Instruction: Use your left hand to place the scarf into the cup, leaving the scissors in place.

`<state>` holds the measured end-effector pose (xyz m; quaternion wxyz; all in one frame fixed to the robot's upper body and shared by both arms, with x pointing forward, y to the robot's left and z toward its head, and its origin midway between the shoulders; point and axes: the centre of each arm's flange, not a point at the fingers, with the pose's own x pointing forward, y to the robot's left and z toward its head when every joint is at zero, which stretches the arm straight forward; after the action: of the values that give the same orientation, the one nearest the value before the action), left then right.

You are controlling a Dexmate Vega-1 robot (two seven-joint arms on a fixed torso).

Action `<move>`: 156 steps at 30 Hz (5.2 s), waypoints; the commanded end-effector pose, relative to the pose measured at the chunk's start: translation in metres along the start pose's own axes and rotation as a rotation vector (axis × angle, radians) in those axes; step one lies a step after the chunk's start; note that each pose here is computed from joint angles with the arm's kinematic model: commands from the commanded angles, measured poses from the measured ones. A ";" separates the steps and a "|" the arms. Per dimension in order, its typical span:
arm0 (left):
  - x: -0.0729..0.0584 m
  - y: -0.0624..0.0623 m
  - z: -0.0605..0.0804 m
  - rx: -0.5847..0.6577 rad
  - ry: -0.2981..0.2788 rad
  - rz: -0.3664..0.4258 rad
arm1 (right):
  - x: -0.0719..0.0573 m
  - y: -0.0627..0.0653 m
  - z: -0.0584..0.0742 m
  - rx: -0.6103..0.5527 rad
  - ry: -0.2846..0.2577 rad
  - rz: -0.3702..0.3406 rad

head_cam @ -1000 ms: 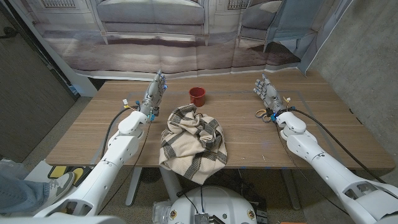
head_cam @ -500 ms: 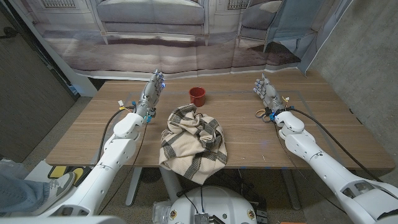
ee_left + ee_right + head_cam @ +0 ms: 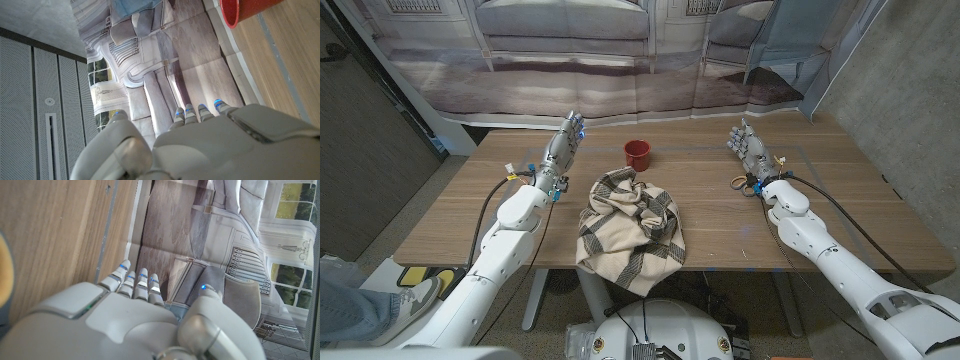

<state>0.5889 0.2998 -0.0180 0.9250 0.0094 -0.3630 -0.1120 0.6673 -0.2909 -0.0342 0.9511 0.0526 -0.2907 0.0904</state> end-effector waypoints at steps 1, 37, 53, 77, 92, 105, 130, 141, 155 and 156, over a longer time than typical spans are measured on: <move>-0.017 0.001 0.008 0.016 -0.051 0.002 | -0.002 0.001 0.000 0.008 -0.007 -0.016; -0.039 0.000 0.025 0.053 -0.139 -0.005 | 0.007 0.001 0.004 0.012 -0.021 -0.018; -0.044 -0.002 0.027 0.065 -0.159 -0.012 | 0.012 0.002 0.011 0.018 -0.027 -0.011; -0.052 -0.010 0.029 0.089 -0.205 -0.052 | 0.017 0.007 0.009 0.024 -0.043 -0.018; -0.066 -0.015 0.035 0.133 -0.238 -0.075 | 0.018 0.007 0.012 0.025 -0.057 -0.024; -0.078 -0.020 0.040 0.148 -0.270 -0.086 | 0.018 0.008 0.016 0.023 -0.065 -0.024; -0.093 -0.033 0.050 0.228 -0.273 -0.102 | 0.019 0.006 0.021 0.010 -0.064 -0.016; -0.093 -0.039 0.052 0.255 -0.274 -0.128 | 0.021 0.005 0.023 0.015 -0.073 -0.018; -0.093 -0.045 0.054 0.322 -0.265 -0.139 | 0.018 0.003 0.028 0.017 -0.087 -0.029; -0.093 -0.046 0.055 0.333 -0.267 -0.138 | 0.018 0.003 0.028 0.019 -0.087 -0.029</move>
<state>0.4773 0.2829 -0.0445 0.8464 0.1422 -0.4962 -0.1308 0.6699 -0.2877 -0.0030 0.9402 0.0661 -0.3246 0.0799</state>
